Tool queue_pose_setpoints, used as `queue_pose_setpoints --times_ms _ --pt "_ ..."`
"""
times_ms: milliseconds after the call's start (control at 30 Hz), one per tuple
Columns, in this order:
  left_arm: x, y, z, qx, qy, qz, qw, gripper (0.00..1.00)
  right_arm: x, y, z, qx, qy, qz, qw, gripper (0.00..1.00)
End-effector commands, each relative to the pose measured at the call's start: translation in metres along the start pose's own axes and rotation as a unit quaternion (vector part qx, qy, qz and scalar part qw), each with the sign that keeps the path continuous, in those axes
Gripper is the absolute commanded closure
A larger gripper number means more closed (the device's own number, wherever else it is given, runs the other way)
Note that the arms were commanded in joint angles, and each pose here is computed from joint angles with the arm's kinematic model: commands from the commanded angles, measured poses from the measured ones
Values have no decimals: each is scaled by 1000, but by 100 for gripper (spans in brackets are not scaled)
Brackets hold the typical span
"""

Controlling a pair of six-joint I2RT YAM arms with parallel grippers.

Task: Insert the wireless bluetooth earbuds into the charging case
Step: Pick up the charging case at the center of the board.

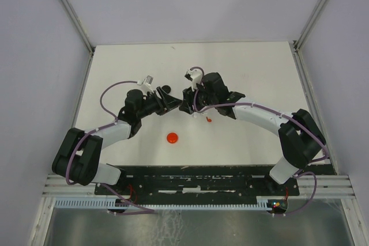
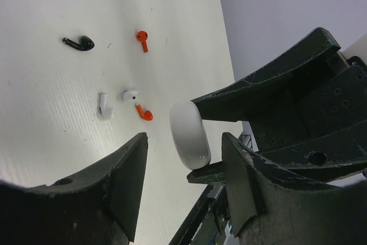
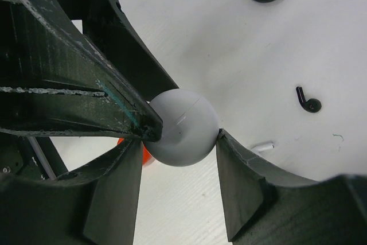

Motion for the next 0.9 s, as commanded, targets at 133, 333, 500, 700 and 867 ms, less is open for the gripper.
queue_pose_setpoints --times_ms 133,333,500,700,867 --pt "5 6 -19 -33 5 -8 999 46 20 1 4 6 -27 -28 999 77" --pt "5 6 -21 -34 5 -9 999 54 20 1 4 5 -30 -28 999 77" --pt "5 6 -22 -35 4 -10 999 59 19 1 4 3 -29 -25 999 77" --pt "4 5 -23 -37 5 -12 999 61 18 0 3 0 -28 -24 999 77" --pt "4 4 -22 -35 3 -14 999 68 18 0 4 0 -28 -24 999 77"
Point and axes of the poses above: each gripper's point midway between its finger pads, its own y axis out along the fingers, its own z axis along the line the jaws close on, x = y × z, the point moved 10 cm from there along -y, back along the fingers, and after that the axes turned 14 degrees about -y, right-handed, at the moved point
